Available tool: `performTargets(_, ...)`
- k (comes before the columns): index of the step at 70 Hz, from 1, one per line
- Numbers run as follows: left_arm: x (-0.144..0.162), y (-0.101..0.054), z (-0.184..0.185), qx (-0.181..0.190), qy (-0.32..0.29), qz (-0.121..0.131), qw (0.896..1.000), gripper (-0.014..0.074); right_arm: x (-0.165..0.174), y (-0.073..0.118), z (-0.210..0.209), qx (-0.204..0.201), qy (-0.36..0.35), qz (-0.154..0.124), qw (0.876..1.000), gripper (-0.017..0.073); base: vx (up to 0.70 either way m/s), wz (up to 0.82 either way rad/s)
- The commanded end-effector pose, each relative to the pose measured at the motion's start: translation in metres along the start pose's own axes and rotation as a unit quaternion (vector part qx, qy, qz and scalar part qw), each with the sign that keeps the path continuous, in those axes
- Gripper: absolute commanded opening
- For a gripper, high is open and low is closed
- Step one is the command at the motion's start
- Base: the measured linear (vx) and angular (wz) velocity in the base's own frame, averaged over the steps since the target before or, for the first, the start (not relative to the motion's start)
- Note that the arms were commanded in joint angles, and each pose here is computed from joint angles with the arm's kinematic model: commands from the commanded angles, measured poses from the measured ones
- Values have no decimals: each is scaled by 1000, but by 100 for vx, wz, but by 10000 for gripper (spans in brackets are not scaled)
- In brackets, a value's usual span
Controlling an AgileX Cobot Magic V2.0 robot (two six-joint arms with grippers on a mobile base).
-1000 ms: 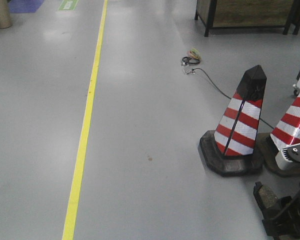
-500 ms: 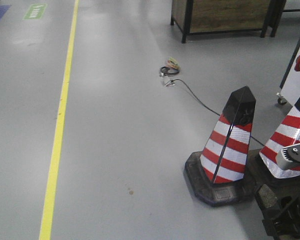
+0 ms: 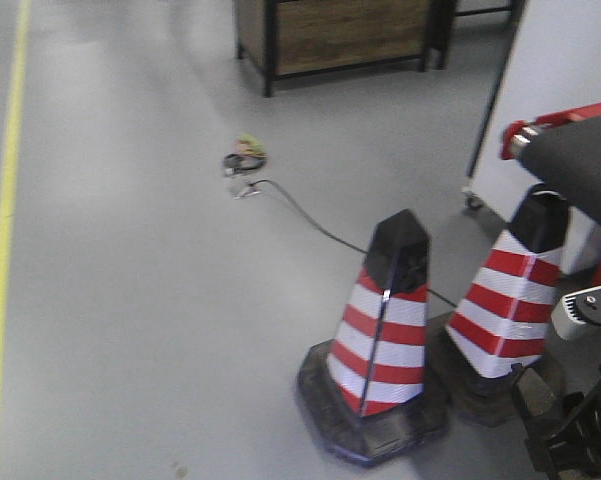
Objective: Move and align brake pads A on conveyor
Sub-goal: 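Drive past the striped cones up to the black conveyor belt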
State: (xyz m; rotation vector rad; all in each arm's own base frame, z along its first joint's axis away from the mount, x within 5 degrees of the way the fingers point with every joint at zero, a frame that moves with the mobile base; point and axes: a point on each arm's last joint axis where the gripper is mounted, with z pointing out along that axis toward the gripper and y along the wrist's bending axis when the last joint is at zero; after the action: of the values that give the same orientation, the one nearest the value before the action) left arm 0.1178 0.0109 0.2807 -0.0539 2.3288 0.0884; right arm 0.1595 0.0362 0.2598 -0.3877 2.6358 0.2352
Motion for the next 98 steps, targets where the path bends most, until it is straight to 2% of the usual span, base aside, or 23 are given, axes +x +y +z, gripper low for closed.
performTargets(1, -14, 0, -6, 1, -52, -1, 999, 120, -10, 1, -9, 4, -42, -4, 999, 0, 41, -64)
performTargets(41, -14, 0, -6, 1, -52, -1, 999, 120, -10, 1, -9, 4, -42, -4, 999, 0, 33, -69)
performTargets(98, -14, 0, -7, 1, -53, -1, 999, 120, -6, 2, -10, -2, -27, -4, 1000, 0, 21, -64)
